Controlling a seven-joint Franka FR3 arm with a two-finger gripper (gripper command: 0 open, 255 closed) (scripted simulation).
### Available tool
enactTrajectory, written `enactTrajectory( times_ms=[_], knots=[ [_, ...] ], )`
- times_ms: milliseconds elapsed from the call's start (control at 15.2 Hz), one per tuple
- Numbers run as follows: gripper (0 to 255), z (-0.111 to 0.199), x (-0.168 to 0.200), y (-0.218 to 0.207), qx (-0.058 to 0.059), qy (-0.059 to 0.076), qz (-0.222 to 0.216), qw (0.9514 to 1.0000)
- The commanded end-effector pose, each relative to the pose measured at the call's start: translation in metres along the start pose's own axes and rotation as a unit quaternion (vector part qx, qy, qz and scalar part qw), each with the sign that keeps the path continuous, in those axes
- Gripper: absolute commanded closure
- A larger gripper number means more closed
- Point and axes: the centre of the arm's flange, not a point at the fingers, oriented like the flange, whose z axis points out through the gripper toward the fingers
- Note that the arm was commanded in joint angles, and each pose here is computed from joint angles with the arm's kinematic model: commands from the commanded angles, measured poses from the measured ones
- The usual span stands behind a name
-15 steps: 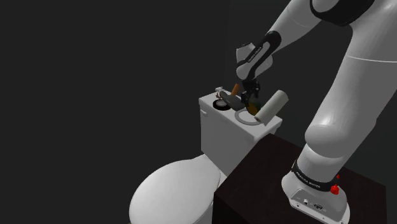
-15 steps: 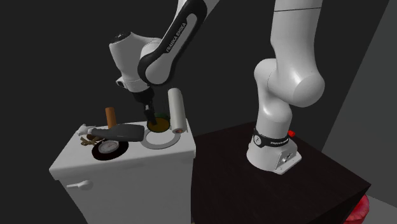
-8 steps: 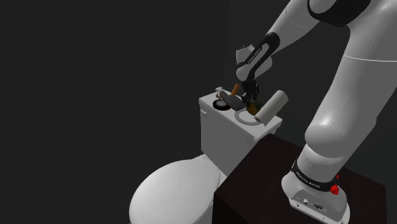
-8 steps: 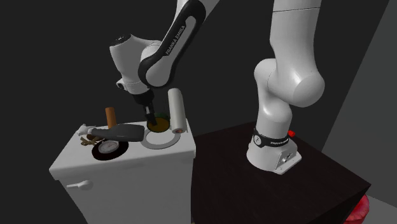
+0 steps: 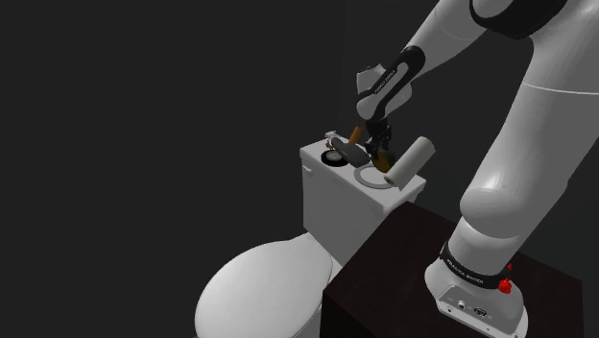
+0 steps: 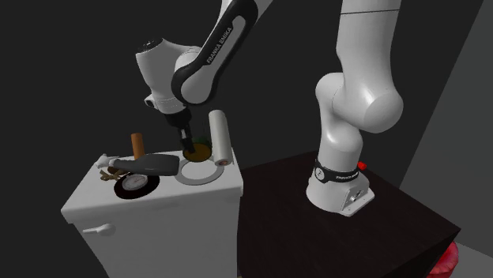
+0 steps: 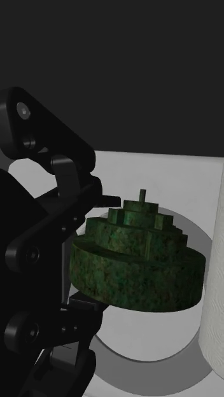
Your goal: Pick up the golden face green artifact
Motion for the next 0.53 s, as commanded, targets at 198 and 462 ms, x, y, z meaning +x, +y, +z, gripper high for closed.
enactTrajectory(
  times_ms=[198,462],
  knots=[
    [255,-0.026,-0.004,0.006,0.000,0.000,0.000,1.0000],
    [255,-0.046,-0.008,0.011,0.000,0.000,0.000,1.0000]
  ],
)
